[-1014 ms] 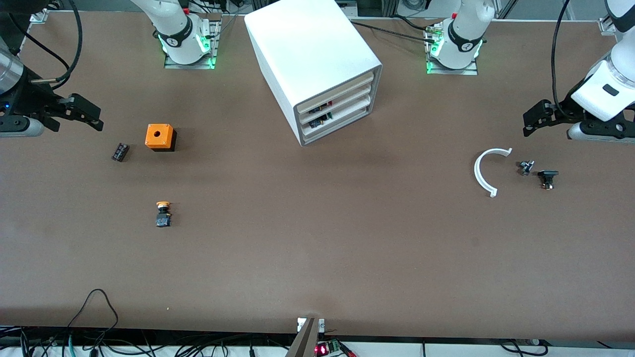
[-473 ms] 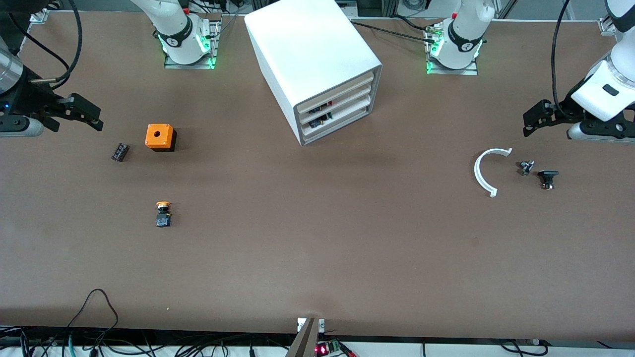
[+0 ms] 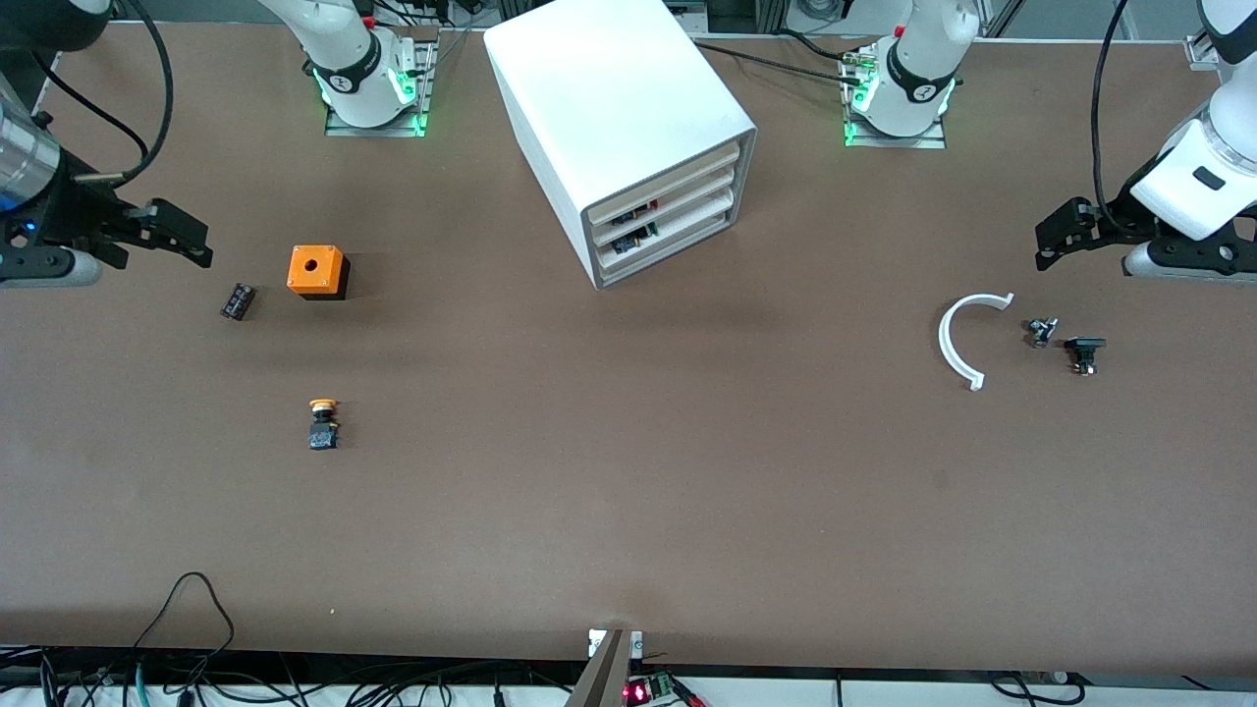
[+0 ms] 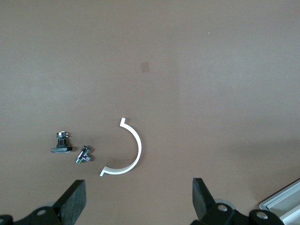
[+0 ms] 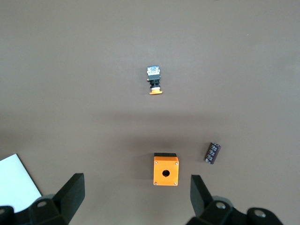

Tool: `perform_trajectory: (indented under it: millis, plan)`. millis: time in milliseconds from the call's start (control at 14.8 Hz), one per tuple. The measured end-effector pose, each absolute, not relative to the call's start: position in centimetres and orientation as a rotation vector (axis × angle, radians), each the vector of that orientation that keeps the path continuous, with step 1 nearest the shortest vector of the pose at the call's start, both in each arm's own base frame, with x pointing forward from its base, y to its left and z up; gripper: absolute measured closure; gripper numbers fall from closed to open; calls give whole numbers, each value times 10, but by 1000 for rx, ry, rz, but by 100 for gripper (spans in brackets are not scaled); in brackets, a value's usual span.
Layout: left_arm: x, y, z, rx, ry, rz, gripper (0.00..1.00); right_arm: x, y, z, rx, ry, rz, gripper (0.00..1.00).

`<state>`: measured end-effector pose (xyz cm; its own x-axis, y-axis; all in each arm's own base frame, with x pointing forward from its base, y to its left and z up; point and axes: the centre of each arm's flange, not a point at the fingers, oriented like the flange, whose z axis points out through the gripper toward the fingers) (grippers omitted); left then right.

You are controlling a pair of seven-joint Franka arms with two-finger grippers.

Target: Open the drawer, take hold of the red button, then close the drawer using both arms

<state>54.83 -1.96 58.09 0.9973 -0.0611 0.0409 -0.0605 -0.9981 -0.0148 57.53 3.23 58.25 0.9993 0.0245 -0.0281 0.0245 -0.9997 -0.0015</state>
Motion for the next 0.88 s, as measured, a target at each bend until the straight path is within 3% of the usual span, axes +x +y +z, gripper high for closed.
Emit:
perform_trajectory:
  millis: [405, 878]
  plan:
    - [546, -24, 579, -3156, 93, -29, 0, 588, 42, 550, -3137, -68, 132, 0]
    - [536, -56, 542, -3312, 113, 333, 0, 614, 44, 502, -3133, -67, 173, 0]
